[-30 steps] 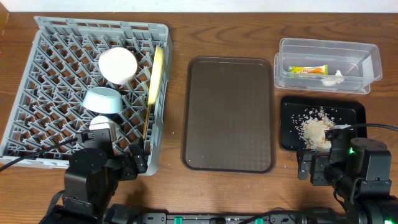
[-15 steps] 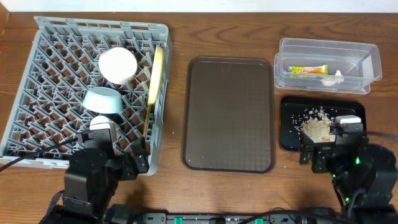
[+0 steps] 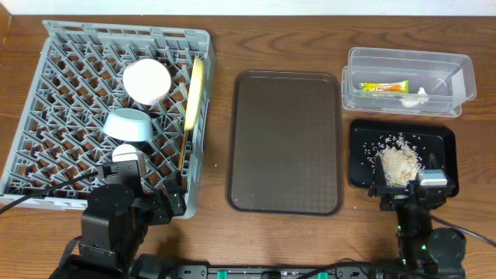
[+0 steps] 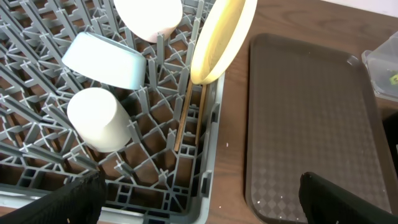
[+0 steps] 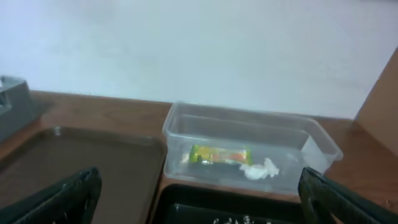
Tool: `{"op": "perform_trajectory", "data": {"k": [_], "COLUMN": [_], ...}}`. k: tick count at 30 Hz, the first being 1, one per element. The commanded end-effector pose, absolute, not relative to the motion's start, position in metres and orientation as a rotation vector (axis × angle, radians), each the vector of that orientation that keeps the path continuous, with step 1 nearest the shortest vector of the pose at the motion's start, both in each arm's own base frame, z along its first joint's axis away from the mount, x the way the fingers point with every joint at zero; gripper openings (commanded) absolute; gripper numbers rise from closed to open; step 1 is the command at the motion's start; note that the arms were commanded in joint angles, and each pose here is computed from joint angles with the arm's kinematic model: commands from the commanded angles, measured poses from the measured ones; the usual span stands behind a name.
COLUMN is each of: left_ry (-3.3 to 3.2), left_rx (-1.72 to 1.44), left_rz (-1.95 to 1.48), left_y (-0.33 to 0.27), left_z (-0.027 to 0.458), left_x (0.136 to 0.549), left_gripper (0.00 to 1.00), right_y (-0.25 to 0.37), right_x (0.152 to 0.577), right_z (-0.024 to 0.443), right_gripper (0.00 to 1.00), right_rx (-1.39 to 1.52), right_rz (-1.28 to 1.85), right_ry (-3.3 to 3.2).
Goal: Sort waste into correct bins and load items into the dishwasher
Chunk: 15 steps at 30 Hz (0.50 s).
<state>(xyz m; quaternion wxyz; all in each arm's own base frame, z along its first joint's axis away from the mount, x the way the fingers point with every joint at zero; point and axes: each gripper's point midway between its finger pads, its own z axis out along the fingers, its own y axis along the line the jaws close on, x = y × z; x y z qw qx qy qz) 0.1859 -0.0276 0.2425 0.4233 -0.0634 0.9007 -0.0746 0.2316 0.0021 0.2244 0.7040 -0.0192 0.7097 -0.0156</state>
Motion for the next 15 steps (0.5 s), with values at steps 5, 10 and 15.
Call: {"op": "perform_trajectory", "data": {"k": [5,10,15], "left_ry": [2.255,2.255,2.255], "left_rx": [-0.15,-0.15,-0.15], "left_rz": [-0.163,-0.163,-0.163], "left_y": [-0.025,-0.025,-0.025], "left_z": [0.242,0.242,0.242], "left_x": [0.186,0.186,0.186], "left_gripper": [1.0,1.0,1.0], "right_y": [-0.005,-0.011,-0.012], "right_x": [0.245,0.246,0.246], "right_z": [0.197,0.164,0.157], "right_gripper": [0.99,0.99,0.99], "right_rx": [-0.017,-0.008,-0.008], "right_rz": [-0.076,-0.1,-0.103], "right_ry": [1.506,1.615,1.643]}}
